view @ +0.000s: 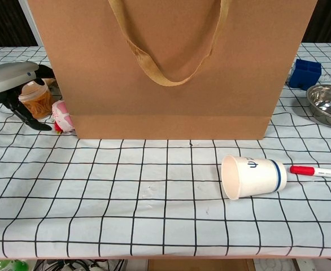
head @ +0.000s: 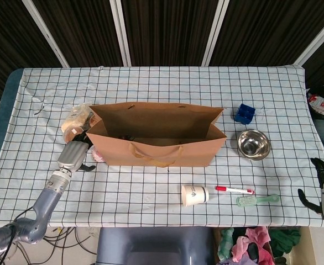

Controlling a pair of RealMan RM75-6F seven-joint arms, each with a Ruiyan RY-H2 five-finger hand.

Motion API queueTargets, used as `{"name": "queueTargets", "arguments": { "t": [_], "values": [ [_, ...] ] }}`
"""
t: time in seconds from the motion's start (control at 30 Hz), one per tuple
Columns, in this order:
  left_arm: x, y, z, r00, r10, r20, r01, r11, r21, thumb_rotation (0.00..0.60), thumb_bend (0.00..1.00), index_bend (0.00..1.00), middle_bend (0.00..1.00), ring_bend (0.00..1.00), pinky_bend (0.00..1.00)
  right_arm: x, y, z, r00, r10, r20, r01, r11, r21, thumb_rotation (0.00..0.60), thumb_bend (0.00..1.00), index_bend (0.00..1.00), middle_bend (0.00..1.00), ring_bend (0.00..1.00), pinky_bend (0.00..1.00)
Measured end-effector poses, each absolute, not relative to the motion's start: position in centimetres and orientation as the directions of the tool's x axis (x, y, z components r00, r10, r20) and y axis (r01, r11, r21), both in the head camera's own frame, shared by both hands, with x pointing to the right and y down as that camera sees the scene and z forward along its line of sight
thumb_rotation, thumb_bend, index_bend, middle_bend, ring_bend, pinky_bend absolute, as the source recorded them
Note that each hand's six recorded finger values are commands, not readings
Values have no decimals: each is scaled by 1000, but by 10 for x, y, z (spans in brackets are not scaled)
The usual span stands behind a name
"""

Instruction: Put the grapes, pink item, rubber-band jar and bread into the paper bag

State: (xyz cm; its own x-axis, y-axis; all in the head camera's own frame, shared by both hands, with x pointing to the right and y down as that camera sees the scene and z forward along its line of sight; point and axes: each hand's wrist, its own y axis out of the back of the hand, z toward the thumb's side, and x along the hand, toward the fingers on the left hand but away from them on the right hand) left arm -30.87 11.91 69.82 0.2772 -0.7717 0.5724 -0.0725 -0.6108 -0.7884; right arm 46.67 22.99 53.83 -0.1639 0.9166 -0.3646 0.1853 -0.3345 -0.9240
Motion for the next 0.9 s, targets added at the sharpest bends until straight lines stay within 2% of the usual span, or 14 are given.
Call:
{"name": "queueTargets", "arguments": {
  "t": [0.5,0.9],
  "values": [
    [-297,112,720,271,-763,587,-77,-625,-777,600,173,311,268,139,218,468,230,538,-166,916,-366,185,-336,-924,600,299,103,87,177,299],
    [-296,113,727,275,-764,583,-73,-622,-780,600,284,408,414,286,369,468,230,539,-165,915,-368,187,-338,-922,600,299,103,87,177,299]
  ]
}}
